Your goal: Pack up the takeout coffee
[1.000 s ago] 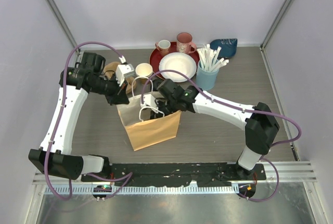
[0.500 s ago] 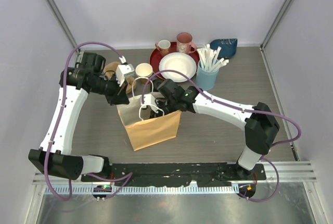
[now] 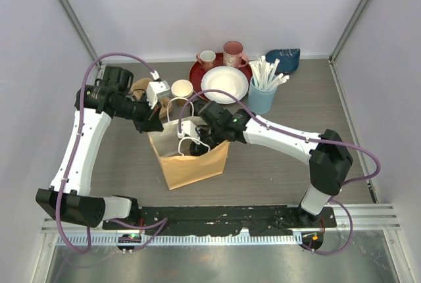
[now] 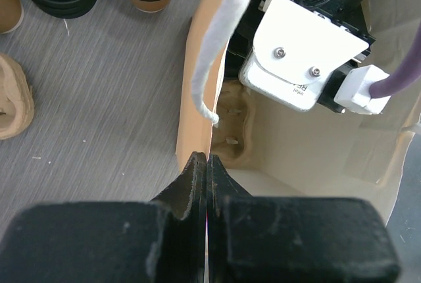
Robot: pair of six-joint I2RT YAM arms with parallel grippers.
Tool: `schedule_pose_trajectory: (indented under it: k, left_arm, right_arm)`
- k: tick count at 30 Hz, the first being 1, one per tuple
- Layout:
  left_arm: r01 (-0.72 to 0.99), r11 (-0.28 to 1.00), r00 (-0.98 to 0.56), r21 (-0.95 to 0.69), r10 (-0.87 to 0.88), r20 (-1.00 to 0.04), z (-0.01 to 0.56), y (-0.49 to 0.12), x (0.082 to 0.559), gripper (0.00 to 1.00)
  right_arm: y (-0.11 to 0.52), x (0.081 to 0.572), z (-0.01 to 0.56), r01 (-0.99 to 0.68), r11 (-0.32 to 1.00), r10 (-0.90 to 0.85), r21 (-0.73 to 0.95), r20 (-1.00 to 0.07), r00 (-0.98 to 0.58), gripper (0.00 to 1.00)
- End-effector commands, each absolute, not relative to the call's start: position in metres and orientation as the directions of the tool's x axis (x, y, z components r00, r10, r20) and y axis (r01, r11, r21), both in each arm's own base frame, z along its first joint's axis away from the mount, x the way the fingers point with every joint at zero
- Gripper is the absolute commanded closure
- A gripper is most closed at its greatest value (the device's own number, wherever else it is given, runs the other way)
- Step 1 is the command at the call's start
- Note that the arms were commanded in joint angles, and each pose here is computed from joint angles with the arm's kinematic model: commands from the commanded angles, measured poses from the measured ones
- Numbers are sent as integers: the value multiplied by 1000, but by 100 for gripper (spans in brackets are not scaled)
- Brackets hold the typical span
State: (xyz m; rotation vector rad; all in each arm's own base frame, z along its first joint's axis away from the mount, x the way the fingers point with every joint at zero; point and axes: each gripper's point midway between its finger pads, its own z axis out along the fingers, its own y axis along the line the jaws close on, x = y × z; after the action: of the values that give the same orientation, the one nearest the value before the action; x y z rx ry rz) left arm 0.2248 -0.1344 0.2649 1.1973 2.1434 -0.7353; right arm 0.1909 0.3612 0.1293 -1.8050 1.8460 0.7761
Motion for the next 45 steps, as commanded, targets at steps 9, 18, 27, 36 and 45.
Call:
schedule_pose_trajectory:
  k: [9, 18, 27, 36, 45]
  left_arm:
    - [862, 450, -483, -233, 592, -645, 265, -126, 195, 100]
    - [864, 446, -481, -233, 595, -644, 267, -126, 196, 100]
    - [864, 445, -483, -236, 600, -637, 265, -126, 195, 100]
    - [865, 439, -483, -242, 599, -638, 265, -127, 194, 100]
    - [866, 436, -482, -244, 603, -635, 265, -127, 194, 100]
  right_arm:
    - [357, 189, 164, -998, -15, -732, 69, -680, -36, 45]
    - [363, 188, 186, -998, -36, -693, 49, -721, -10, 43]
    - [366, 186, 196, -998, -54, -672, 44, -741, 4, 39]
    - [374, 188, 213, -998, -65, -632, 24, -775, 22, 36]
    - [376, 188, 230, -998, -62, -601, 1, -798, 37, 34]
